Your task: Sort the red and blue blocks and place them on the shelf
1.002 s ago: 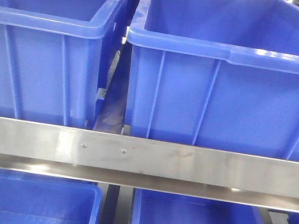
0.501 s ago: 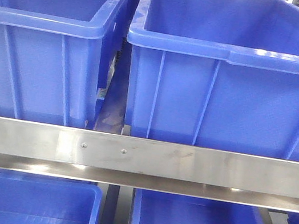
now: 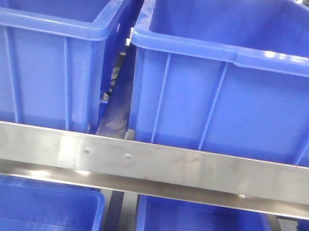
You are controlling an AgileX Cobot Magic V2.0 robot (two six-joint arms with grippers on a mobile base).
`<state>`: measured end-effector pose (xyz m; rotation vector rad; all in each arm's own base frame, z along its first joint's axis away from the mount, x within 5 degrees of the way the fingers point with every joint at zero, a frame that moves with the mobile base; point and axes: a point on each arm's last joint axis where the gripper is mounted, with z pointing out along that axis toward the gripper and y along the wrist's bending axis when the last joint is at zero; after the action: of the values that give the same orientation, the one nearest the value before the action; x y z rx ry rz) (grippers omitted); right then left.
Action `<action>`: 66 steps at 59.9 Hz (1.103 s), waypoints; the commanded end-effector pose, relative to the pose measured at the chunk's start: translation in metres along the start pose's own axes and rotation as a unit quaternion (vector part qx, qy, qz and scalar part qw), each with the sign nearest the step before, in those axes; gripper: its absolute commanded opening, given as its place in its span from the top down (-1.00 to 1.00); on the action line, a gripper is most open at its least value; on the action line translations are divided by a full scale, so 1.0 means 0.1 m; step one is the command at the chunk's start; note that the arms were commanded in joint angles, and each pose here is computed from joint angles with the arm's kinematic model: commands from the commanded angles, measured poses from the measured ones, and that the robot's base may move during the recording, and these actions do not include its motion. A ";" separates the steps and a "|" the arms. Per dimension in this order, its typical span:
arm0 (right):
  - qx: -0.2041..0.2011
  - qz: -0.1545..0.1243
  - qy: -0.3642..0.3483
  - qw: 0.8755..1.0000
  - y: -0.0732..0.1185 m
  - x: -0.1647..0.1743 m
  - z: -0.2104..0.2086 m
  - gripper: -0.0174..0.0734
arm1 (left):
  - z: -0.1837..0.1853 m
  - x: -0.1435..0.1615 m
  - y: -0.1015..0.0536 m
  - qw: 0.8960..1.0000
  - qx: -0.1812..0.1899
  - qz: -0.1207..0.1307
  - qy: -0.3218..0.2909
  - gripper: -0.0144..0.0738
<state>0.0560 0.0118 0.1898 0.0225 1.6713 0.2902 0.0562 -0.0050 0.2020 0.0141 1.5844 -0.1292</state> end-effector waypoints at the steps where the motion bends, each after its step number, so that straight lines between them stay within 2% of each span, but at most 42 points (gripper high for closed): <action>1: 0.007 -0.015 -0.052 0.999 0.00 -0.13 -0.04 0.46 | 0.00 0.05 0.00 1.000 0.003 -0.003 -0.029 0.36; 27: 0.008 -0.003 -0.070 0.997 0.00 -0.16 -0.04 0.46 | 0.00 0.05 0.00 1.000 0.003 -0.003 -0.029 0.36; 29: 0.010 -0.012 -0.070 0.997 0.00 -0.16 -0.04 0.46 | 0.00 0.05 0.00 1.000 0.003 -0.003 -0.029 0.36; 32: 0.013 -0.006 -0.074 0.997 -0.01 -0.16 -0.04 0.46 | 0.00 0.05 0.00 1.000 0.003 -0.003 -0.029 0.36; 33: 0.016 -0.018 -0.074 0.997 -0.01 -0.16 -0.04 0.46 | 0.00 0.05 0.00 1.000 0.003 -0.003 -0.029 0.36; 53: 0.020 -0.039 -0.089 0.995 -0.02 -0.19 -0.05 0.46 | 0.00 0.05 0.00 1.000 0.003 -0.003 -0.029 0.36; 66: 0.020 -0.038 -0.089 0.995 -0.02 -0.19 -0.05 0.46 | 0.00 0.05 0.00 1.000 0.003 -0.003 -0.029 0.36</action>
<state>0.0563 0.0066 0.1924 0.0225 1.6332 0.2004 0.0563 -0.0049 0.2020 0.0125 1.5843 -0.1275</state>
